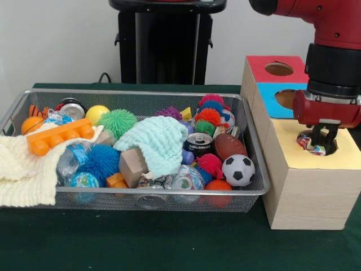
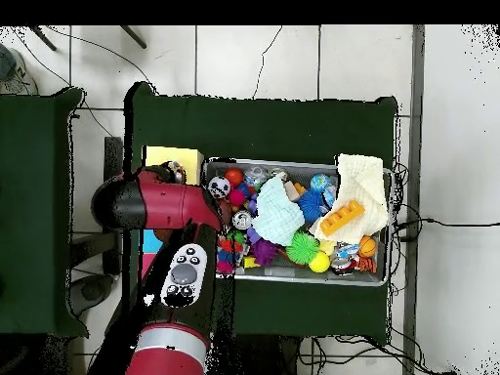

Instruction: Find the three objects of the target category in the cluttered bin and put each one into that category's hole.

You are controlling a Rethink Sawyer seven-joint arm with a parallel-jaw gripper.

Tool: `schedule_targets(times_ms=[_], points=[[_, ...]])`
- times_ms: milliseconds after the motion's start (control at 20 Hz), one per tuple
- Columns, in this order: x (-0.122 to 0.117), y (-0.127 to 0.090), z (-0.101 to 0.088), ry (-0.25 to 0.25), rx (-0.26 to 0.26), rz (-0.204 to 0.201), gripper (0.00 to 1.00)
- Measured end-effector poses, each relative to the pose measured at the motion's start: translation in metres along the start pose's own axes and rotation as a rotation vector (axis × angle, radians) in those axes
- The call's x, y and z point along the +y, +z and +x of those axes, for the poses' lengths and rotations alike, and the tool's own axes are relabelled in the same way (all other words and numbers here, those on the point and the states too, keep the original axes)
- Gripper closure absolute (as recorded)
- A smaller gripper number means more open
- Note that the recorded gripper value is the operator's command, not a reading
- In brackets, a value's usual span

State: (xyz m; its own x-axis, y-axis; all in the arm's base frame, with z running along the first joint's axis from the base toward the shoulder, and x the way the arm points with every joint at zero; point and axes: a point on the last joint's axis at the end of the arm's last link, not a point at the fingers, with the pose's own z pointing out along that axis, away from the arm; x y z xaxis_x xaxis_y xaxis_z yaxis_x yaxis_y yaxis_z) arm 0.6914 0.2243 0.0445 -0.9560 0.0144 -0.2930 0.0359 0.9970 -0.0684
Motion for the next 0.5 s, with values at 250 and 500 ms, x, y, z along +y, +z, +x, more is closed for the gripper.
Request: schedule_targets(times_ms=[250, 500], points=[[0.0002, 0.0090, -0.0016, -0.002, 0.000, 0.001, 1.00], [-0.0009, 0.0110, -0.0047, -0.002, -0.004, 0.002, 1.00]])
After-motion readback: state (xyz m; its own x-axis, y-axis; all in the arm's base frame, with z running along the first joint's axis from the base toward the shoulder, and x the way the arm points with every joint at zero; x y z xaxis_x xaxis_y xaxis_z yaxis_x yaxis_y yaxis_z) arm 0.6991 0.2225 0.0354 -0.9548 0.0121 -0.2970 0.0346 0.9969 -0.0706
